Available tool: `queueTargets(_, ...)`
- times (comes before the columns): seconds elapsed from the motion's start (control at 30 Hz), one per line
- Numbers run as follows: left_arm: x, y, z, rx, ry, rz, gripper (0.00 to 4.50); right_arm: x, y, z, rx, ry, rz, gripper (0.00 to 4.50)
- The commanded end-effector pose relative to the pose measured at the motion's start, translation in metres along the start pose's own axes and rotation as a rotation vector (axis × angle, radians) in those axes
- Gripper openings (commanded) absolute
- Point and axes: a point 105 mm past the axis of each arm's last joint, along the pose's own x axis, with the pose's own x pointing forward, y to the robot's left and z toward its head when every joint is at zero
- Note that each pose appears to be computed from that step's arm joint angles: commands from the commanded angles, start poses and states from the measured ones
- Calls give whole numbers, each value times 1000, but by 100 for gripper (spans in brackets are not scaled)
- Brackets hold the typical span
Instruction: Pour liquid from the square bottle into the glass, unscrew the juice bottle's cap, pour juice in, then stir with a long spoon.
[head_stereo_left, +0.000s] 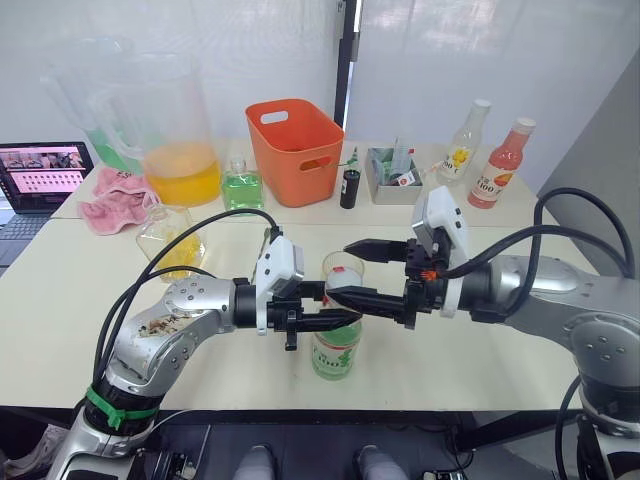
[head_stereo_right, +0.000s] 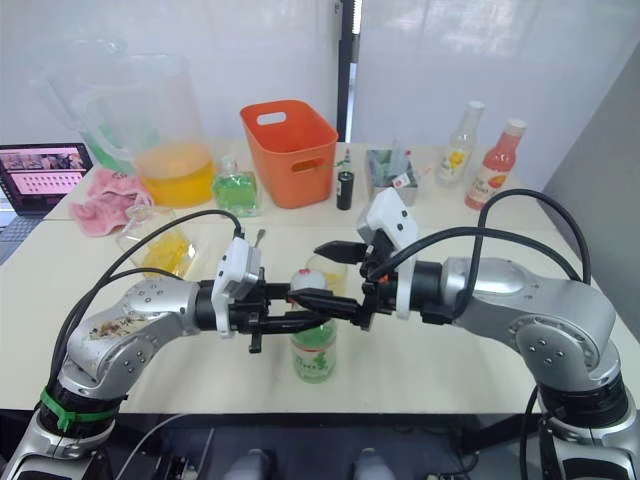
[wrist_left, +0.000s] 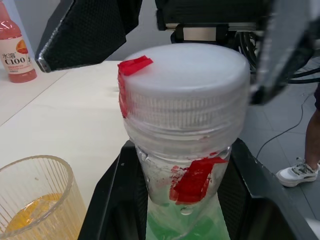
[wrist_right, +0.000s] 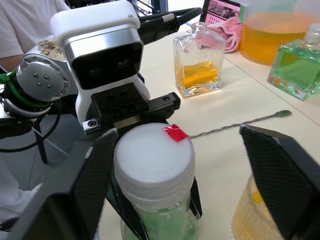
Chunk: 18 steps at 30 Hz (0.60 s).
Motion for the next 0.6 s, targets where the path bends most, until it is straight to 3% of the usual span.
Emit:
queueTargets(0.03,3,-2,-6,-8,17,-12,141,0,6,6,-31,-11,14,263)
queueTargets(0.13,2,-2,-8,-5,21,-5,141,0,7,4,-27,7,33,168)
queueTargets(0.4,-4,-3,-11,10,33,12,141,3,6,-1,-70,50,166,168)
queueTargets(0.6,-5,-4,-9,19,43,8,141,3,11,1,-226,43,513,168)
